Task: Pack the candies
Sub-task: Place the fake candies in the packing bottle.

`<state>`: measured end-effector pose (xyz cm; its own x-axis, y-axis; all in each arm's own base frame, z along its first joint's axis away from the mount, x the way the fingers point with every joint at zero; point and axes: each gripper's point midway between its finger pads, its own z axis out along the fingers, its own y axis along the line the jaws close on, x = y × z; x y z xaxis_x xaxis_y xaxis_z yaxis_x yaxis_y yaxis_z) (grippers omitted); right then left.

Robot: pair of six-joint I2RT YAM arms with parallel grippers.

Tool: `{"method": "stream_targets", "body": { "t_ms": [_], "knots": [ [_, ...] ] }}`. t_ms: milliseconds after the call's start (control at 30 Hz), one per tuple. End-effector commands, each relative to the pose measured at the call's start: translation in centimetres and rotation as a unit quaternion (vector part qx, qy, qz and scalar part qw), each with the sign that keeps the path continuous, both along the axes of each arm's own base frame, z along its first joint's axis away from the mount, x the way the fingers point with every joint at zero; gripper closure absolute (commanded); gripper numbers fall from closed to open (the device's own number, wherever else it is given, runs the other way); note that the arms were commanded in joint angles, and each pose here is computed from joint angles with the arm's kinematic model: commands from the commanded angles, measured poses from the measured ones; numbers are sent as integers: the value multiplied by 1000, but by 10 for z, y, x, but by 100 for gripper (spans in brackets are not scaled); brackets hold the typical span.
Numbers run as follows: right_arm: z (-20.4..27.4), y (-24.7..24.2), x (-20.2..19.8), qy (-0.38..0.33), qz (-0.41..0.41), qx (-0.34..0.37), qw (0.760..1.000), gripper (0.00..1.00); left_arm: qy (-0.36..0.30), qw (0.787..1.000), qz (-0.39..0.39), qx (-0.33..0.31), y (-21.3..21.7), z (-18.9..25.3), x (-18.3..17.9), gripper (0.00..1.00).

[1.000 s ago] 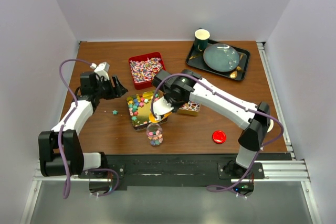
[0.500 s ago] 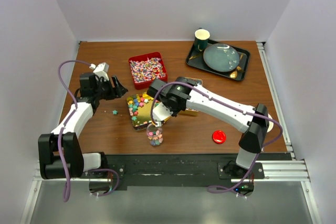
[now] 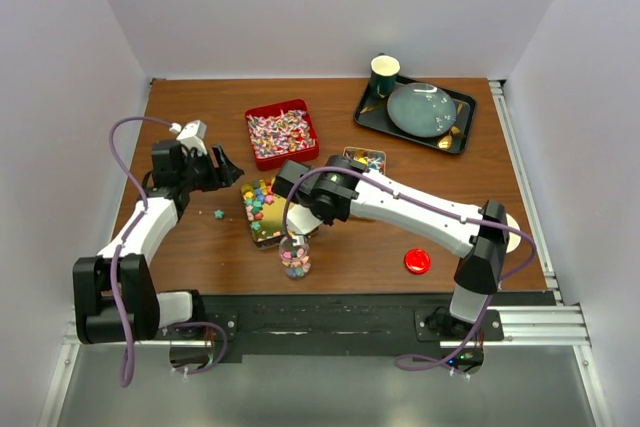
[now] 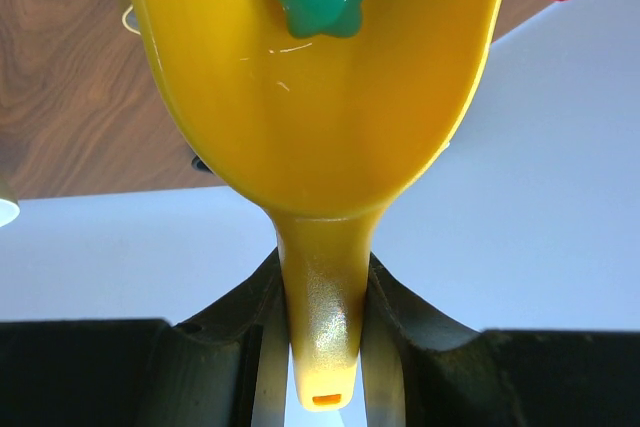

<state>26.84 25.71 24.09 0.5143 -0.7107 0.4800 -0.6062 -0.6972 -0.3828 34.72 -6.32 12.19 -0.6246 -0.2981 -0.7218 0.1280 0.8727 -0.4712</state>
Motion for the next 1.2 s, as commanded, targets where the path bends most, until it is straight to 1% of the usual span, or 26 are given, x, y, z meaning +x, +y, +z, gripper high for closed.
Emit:
{"method": "stream_targets", "body": {
  "t_ms": [0,133,400,633,833,867,900,1000,1067,1100,1133,1167],
  "knots": [
    [22,-43,-14,-2,5,-116,993,100,-38,999,10,4,6,24,20,31],
    [22,-42,-18,-10,8,-120,993,100,-39,999,10,4,6,23,20,31],
    [16,-48,-23,-27,13,-154,988,100,-31,999,16,-4,5,17,16,31],
    [19,-44,-24,-36,15,-153,987,100,-15,1000,27,-5,7,8,12,31],
    [29,-40,-24,-45,19,-139,989,100,14,999,40,4,11,-13,5,32],
    [34,-39,-24,-47,18,-128,991,100,18,999,43,8,12,-16,5,33],
    [37,-39,-23,-47,16,-119,992,100,39,998,39,11,10,-26,-1,33],
    [44,-42,-23,-37,-9,-69,997,100,56,998,27,19,2,-35,-5,33],
    [40,-42,-19,-6,-45,-13,999,100,61,998,21,24,-1,-39,-5,33],
    [38,-45,-16,1,-78,15,997,100,69,997,14,26,-6,-43,-6,33],
    [32,-52,-4,9,-114,27,993,100,74,997,12,26,-6,-45,-7,33],
    [28,-54,0,20,-135,50,989,100,77,997,11,27,-6,-46,-6,34]
  ]
}}
